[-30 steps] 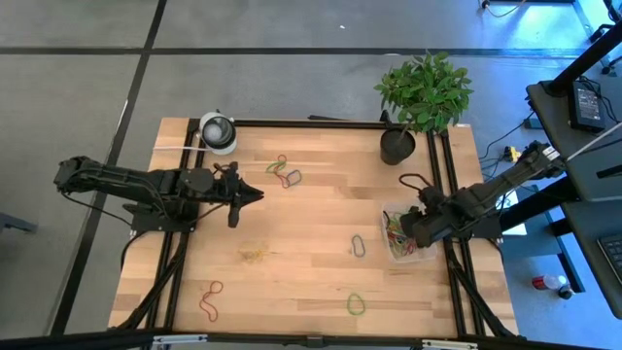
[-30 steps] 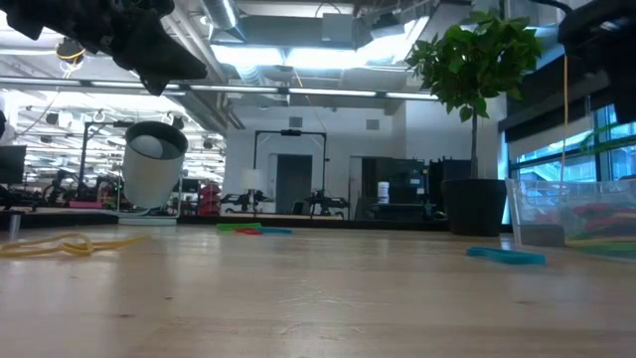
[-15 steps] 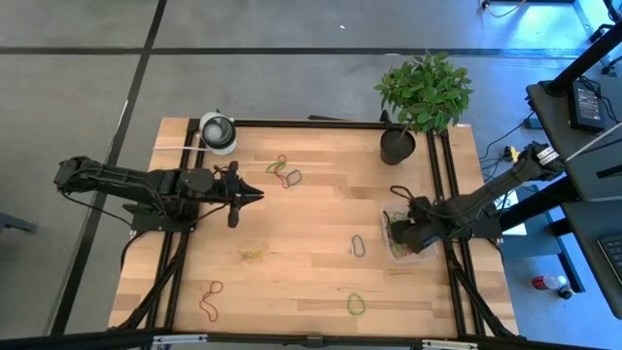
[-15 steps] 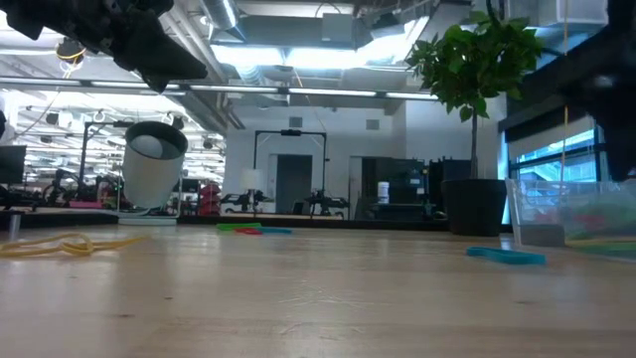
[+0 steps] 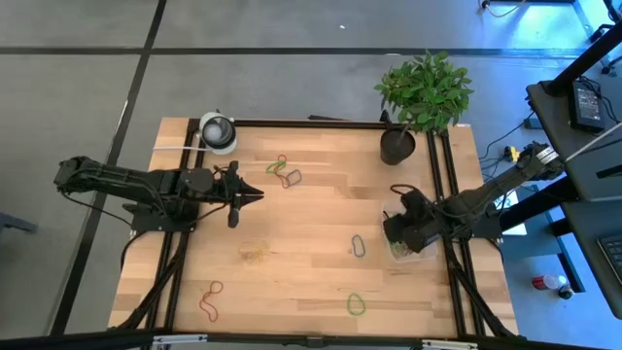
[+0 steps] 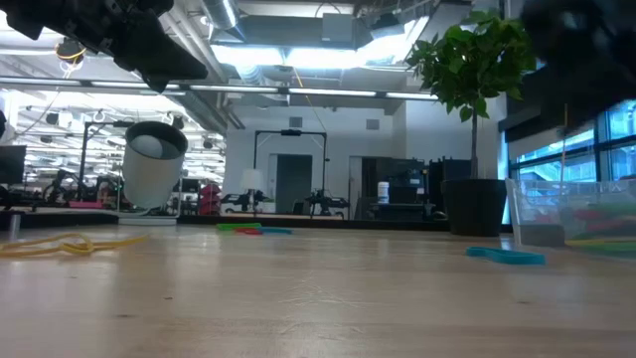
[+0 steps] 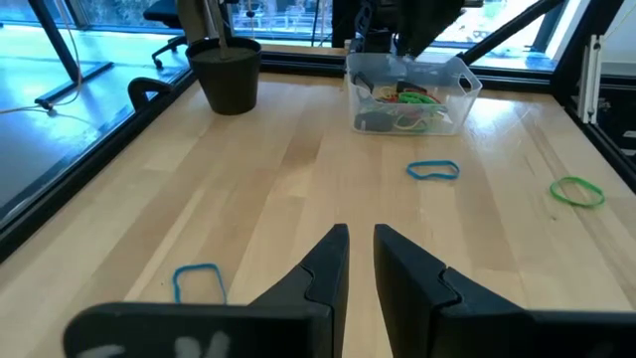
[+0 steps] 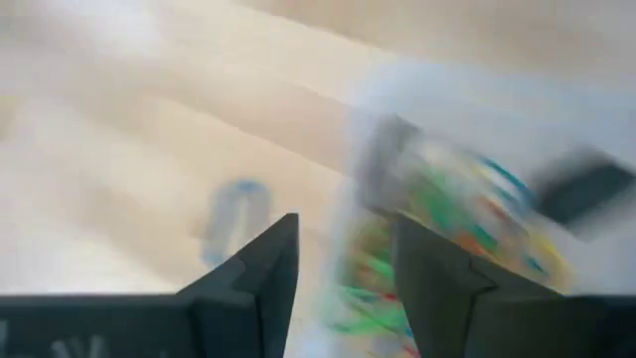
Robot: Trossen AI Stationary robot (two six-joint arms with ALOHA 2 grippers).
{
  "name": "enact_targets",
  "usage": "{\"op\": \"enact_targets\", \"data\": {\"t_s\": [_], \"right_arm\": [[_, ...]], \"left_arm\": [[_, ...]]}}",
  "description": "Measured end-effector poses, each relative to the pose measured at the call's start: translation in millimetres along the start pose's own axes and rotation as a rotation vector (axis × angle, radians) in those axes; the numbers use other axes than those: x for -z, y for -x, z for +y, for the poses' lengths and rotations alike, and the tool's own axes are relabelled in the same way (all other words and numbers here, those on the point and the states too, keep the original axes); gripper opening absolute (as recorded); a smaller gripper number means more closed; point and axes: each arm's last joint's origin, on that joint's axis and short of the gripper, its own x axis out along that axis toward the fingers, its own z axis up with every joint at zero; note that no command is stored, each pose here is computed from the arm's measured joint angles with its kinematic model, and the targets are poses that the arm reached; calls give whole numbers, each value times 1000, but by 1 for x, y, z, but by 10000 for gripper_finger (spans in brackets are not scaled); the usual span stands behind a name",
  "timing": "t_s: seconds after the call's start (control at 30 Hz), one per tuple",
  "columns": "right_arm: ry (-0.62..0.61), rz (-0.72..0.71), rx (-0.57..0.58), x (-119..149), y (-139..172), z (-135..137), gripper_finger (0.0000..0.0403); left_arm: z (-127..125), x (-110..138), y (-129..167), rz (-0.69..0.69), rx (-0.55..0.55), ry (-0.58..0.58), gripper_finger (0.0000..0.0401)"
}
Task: Pick and place rubber bands into bin
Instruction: Put the blue rubber band into the transparent bin
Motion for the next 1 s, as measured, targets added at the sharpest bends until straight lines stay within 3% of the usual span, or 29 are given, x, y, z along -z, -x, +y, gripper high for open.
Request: {"op": "enact_targets", "data": {"t_s": [0.13, 0.27, 0.53, 0.73, 1.0], "right_arm": [[235, -36, -88, -9, 13, 27, 159], [443, -41, -70, -19, 11, 58, 159], [671, 297, 66, -45, -47, 114, 155], [795, 503, 117, -40, -104, 122, 129], [880, 604, 195, -24, -147, 119, 103]], "left_arm": [[0, 0, 0, 0, -10, 0, 47], [1, 0, 0, -1, -21, 0, 47], [2, 0, 0, -7, -69, 0, 47], [2, 0, 0, -7, -71, 4, 47], [2, 2, 0, 11, -73, 22, 47]]}}
